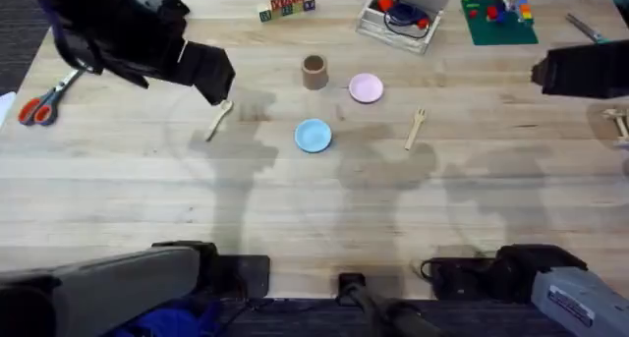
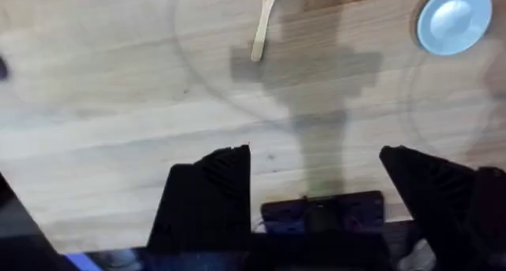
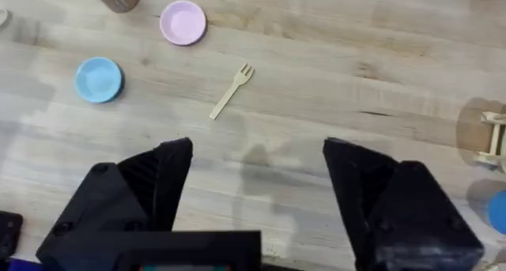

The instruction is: Pick up a utensil and set it on the pink plate, then put the other utensil in the container.

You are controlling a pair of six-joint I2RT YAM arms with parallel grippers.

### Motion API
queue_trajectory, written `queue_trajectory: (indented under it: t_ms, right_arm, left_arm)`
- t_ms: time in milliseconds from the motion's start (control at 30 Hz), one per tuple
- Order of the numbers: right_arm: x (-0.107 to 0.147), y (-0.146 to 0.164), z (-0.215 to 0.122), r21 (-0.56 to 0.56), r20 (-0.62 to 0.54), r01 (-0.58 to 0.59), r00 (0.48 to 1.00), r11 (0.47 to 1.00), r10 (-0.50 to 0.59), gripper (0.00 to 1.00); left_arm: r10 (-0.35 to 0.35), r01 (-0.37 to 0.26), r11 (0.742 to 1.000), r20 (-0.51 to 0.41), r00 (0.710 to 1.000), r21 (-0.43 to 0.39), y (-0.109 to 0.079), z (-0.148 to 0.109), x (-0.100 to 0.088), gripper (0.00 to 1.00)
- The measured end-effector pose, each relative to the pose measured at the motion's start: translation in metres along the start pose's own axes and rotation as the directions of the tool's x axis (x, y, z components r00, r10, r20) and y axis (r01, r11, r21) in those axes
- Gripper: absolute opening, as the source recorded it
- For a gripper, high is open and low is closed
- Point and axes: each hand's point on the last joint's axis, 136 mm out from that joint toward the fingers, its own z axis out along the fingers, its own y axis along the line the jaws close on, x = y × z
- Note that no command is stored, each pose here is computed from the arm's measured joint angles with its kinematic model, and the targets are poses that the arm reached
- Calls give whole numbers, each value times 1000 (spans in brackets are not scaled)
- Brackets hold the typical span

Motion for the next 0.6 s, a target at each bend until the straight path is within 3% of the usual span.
queue_trajectory:
  t_ms: [133, 400, 600]
  right_arm:
    - [0, 0, 0, 0, 0, 0, 1000, 1000, 0, 996]
    - [0, 0, 0, 0, -2, 0, 1000, 1000, 0, 997]
    - [1, 0, 0, 0, -3, 0, 1000, 1000, 0, 996]
  left_arm:
    - [108, -108, 994, 25, 994, -8, 2, 5, -9, 995]
    - [222, -220, 975, 69, 973, -34, 7, 41, -27, 994]
    - [245, -245, 969, 56, 968, -13, 15, 70, -20, 992]
